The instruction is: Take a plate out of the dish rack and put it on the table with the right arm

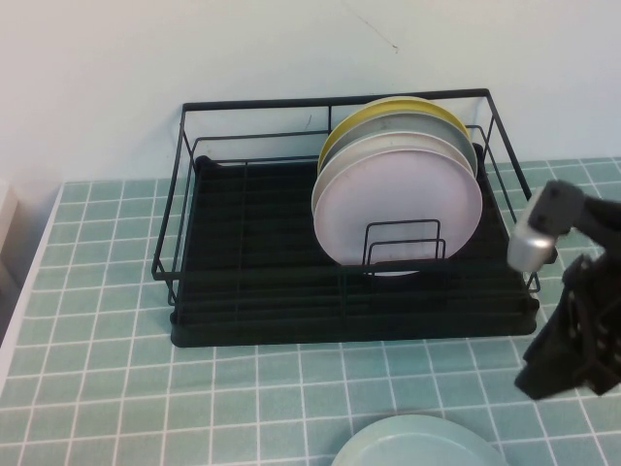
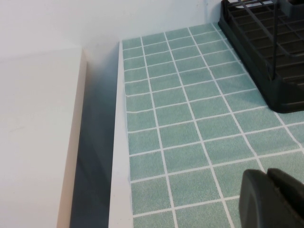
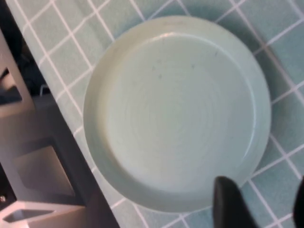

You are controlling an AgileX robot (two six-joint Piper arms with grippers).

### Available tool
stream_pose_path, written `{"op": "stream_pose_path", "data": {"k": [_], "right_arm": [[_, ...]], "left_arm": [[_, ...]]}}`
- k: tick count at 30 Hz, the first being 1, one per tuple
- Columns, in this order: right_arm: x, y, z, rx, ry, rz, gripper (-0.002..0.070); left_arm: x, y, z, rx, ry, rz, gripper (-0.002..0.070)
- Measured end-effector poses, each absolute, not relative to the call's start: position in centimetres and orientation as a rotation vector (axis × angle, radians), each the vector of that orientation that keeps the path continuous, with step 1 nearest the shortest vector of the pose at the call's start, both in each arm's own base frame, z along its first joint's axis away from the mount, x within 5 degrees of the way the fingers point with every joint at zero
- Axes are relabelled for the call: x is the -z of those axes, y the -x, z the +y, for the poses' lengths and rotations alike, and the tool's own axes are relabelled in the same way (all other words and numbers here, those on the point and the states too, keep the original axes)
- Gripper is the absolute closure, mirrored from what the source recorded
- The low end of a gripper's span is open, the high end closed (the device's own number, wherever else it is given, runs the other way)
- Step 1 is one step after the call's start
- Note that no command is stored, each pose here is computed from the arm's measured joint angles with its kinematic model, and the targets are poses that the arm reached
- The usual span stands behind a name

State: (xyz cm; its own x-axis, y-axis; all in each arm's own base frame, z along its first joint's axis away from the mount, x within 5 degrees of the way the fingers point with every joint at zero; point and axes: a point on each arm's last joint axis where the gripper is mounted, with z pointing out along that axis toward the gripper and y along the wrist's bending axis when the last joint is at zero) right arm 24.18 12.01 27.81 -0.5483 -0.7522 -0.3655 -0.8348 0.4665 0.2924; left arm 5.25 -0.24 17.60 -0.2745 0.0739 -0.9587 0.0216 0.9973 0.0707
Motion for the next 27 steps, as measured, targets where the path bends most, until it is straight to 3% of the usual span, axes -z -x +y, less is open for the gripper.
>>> {"op": "stream_pose_path", "data": {"k": [4, 7, 16, 22, 27], "right_arm": [[-30.3, -24.0, 12.1, -0.637, 1.314, 2.455, 0.0579], [-33.0, -22.5, 11.8, -0.601, 1.243, 2.307, 0.0647], [-39.2, -12.1, 8.3, -0.423, 1.045, 1.81, 0.0671], [-39.5, -5.0, 5.4, -0.269, 0.967, 1.583, 0.0672], [-38.7, -1.6, 4.0, -0.285, 0.809, 1.492, 0.0674]], "left_arm": [[-17.6, -5.3, -0.2, -0.05, -0.069, 1.849, 0.0678], [-17.6, -5.3, -0.2, -0.05, -0.069, 1.849, 0.0678], [-17.6, -5.3, -0.2, -0.05, -0.069, 1.849, 0.0678], [-17.6, -5.2, -0.2, -0.05, -0.07, 1.851, 0.0678], [-17.6, -5.2, -0.2, -0.05, -0.07, 1.851, 0.0678]]}}
